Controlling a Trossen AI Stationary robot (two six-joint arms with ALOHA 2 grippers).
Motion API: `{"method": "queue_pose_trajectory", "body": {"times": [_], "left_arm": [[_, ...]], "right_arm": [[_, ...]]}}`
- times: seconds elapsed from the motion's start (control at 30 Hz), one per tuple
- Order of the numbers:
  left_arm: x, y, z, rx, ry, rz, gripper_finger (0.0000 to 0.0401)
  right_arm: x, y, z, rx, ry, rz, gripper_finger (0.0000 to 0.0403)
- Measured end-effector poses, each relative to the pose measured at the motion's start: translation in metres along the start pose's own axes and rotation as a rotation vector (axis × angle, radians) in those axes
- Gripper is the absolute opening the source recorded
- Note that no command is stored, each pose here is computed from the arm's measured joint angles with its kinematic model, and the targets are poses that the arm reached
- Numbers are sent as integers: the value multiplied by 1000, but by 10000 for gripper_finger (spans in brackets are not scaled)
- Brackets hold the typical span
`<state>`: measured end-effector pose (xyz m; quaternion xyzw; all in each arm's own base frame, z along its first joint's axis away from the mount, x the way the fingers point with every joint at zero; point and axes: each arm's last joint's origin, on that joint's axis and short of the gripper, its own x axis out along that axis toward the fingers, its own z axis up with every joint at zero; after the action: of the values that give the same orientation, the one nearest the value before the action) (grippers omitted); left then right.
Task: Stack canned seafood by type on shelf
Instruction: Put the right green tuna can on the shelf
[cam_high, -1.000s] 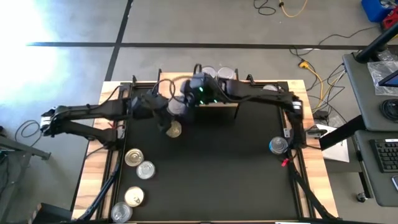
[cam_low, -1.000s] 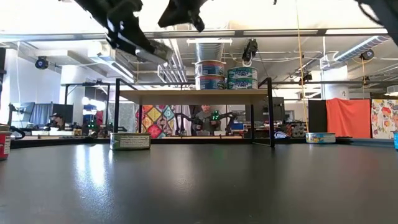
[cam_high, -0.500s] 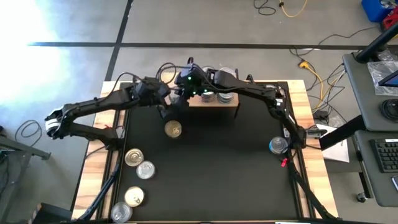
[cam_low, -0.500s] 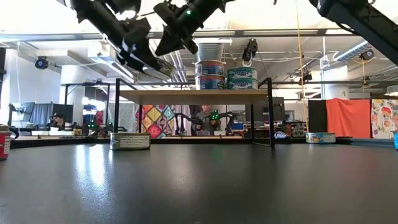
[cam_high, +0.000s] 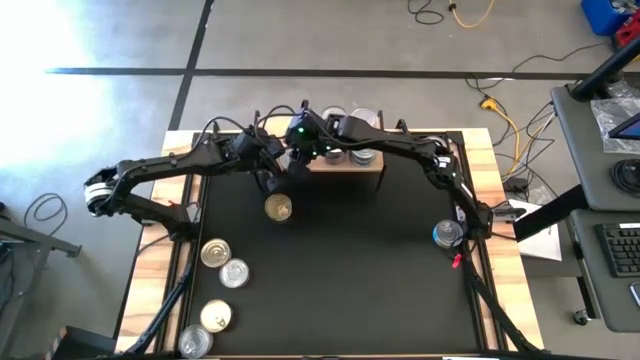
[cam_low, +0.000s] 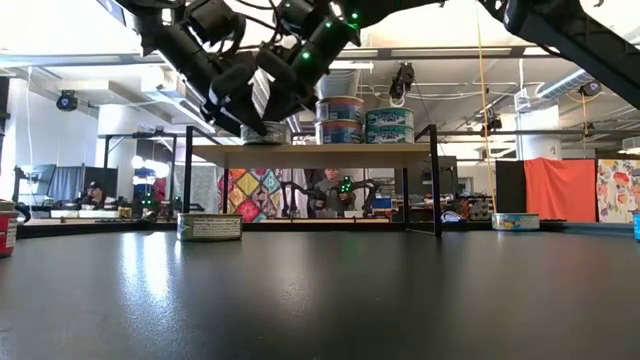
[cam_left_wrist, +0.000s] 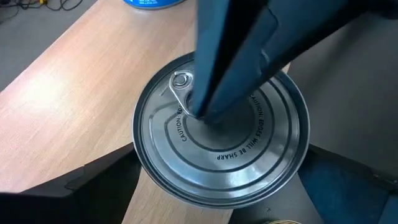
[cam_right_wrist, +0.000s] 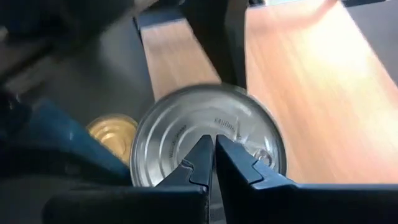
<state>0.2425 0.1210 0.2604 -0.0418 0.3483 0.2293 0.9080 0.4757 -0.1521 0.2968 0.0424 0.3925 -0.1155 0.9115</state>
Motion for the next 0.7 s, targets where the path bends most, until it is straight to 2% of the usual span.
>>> {"method": "queue_pose_trajectory", "body": {"times": [0.33, 0.7], "left_arm": [[-11, 0, -2, -13, 10, -1, 393], [-50, 3, 2, -45, -87, 3, 393]], "right_arm": [[6, 0, -8, -13, 40, 2, 13], [7, -2, -5, 7, 4, -13, 13]]}}
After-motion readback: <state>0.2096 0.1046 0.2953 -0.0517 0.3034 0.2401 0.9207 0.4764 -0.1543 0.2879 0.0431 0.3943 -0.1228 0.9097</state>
